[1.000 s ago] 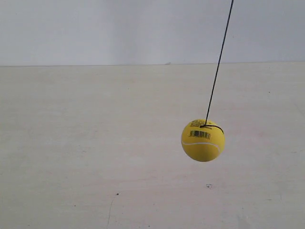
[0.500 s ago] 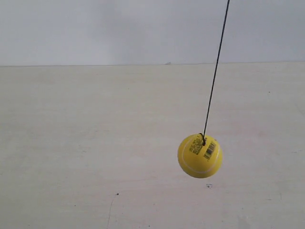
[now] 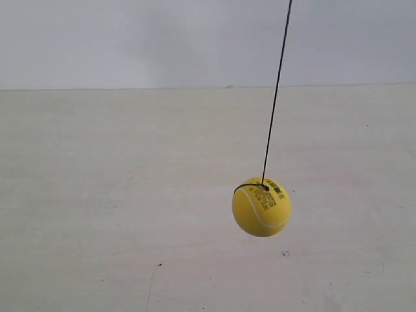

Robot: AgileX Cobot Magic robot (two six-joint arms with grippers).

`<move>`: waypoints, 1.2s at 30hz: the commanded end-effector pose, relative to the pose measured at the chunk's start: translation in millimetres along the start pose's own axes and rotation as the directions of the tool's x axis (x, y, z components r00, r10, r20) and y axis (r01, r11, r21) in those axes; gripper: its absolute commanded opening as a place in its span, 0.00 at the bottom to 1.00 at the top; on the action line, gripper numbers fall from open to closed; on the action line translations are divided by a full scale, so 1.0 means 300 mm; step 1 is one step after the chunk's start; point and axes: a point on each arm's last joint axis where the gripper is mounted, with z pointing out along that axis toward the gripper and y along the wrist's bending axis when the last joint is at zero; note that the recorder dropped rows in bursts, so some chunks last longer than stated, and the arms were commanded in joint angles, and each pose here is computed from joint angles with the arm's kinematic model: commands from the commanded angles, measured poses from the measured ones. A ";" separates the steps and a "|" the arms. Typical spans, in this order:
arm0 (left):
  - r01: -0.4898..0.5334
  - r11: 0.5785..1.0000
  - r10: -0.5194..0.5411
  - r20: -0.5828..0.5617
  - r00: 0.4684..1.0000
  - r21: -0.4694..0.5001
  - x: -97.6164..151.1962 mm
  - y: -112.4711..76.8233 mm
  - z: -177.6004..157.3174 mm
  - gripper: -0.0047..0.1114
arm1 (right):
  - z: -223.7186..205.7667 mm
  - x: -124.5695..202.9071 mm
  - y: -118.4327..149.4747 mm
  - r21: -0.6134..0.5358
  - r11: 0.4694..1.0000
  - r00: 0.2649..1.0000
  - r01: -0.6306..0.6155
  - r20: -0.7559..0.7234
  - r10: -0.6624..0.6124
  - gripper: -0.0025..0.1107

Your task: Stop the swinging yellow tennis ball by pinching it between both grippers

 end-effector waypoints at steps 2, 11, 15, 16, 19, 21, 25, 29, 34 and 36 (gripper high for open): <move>-0.006 1.000 0.006 -0.002 1.000 -0.002 0.004 0.000 0.000 0.08 | -0.001 0.000 0.000 0.000 1.000 1.000 -0.007 0.003 0.007 0.02; -0.006 1.000 0.006 -0.002 1.000 -0.002 0.004 0.000 0.000 0.08 | -0.001 0.000 0.000 0.000 1.000 1.000 -0.007 0.003 0.007 0.02; -0.006 1.000 0.006 -0.002 1.000 -0.002 0.004 0.000 0.000 0.08 | -0.001 0.000 0.000 0.000 1.000 1.000 -0.007 0.003 0.007 0.02; -0.006 1.000 0.006 -0.002 1.000 -0.002 0.004 0.000 0.000 0.08 | -0.001 0.000 0.000 0.000 1.000 1.000 -0.007 0.003 0.007 0.02; -0.006 1.000 0.006 -0.002 1.000 -0.002 0.004 0.000 0.000 0.08 | -0.001 0.000 0.000 0.000 1.000 1.000 -0.007 0.003 0.007 0.02; -0.006 1.000 0.006 -0.002 1.000 -0.002 0.004 0.000 0.000 0.08 | -0.001 0.001 -0.002 0.008 1.000 1.000 -0.005 0.000 0.005 0.02; -0.006 1.000 0.006 -0.002 1.000 -0.002 0.004 0.000 0.000 0.08 | -0.001 0.000 -0.017 0.056 0.996 0.998 -0.062 0.020 0.061 0.02; -0.006 1.000 0.006 -0.002 1.000 -0.002 0.004 0.000 0.000 0.08 | -0.011 0.019 -0.050 0.063 0.848 0.836 -0.526 0.219 0.503 0.02; -0.006 1.000 0.006 -0.002 1.000 -0.002 0.004 0.000 0.000 0.08 | -0.045 0.093 -0.095 0.066 0.597 0.571 -0.800 0.390 0.722 0.02; -0.006 1.000 0.006 -0.002 1.000 -0.002 0.004 0.000 0.000 0.08 | -0.063 0.128 -0.101 0.097 0.588 0.569 -0.803 0.418 0.708 0.02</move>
